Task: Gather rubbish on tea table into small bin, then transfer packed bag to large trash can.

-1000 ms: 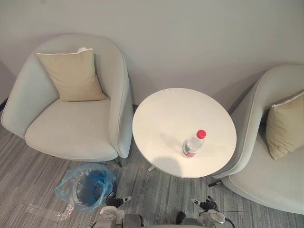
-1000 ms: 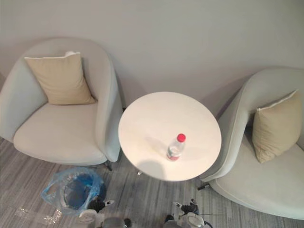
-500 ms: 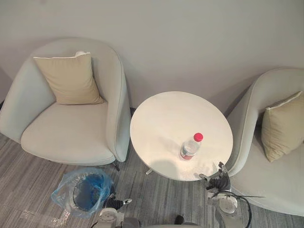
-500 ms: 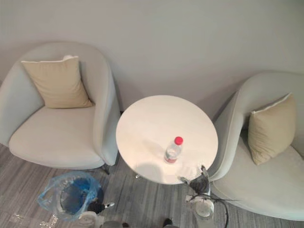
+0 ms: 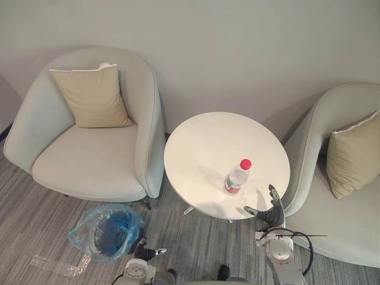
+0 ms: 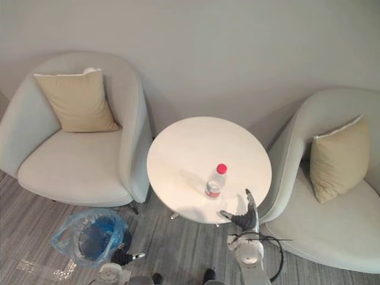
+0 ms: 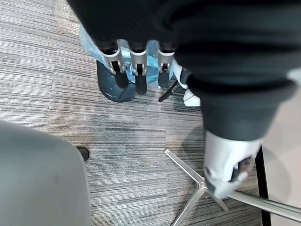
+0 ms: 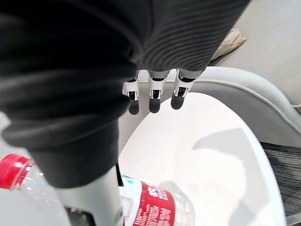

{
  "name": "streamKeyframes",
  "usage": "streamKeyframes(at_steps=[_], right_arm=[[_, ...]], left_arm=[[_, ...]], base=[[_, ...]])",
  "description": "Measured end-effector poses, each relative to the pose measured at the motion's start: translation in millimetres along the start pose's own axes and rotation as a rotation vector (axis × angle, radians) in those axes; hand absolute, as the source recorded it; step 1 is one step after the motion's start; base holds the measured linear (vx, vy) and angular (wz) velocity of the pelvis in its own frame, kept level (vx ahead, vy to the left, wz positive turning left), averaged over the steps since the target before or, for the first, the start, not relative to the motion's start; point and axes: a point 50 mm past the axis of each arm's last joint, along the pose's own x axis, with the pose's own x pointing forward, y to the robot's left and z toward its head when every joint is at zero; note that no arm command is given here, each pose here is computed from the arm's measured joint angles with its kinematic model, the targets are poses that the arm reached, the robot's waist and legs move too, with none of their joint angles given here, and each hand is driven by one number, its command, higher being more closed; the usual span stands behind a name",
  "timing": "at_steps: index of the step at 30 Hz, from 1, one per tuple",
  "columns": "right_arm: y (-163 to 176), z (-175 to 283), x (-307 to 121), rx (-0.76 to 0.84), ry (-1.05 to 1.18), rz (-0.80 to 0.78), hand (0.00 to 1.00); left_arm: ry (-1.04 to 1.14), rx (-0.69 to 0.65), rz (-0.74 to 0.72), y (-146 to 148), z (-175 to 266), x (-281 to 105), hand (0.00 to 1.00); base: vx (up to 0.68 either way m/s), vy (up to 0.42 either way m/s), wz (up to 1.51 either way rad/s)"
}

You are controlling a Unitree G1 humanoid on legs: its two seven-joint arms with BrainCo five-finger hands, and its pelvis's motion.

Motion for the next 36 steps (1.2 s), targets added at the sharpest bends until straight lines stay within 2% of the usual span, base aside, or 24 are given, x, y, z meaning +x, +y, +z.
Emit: streamKeyframes(at_steps=[10,20,21,36], right_arm=[[8,12,23,0.053,-0.012,-0.031,0.00],[16,27,44,0.115,-0.025,-0.042,0.00],[16,30,46,0.123,-0.031,-0.047,1.00],[19,52,62,0.191,-0.075,-0.067,1.00]], left_arm=[[-0.025,-0.021,0.006,1,5,0,0.00],[-0.099,-0.109,0.024,4,23,1,0.00],[-0.099,-0.121,0.026,4,23,1,0.00],[-0.126,-0.146,0.025,4,32,2,0.00]], base=[[0.03,-0.002,0.13],[-0.03,-0.007,0.15],[-0.01,-0.009,0.16],[0.01,-0.001,0.07]])
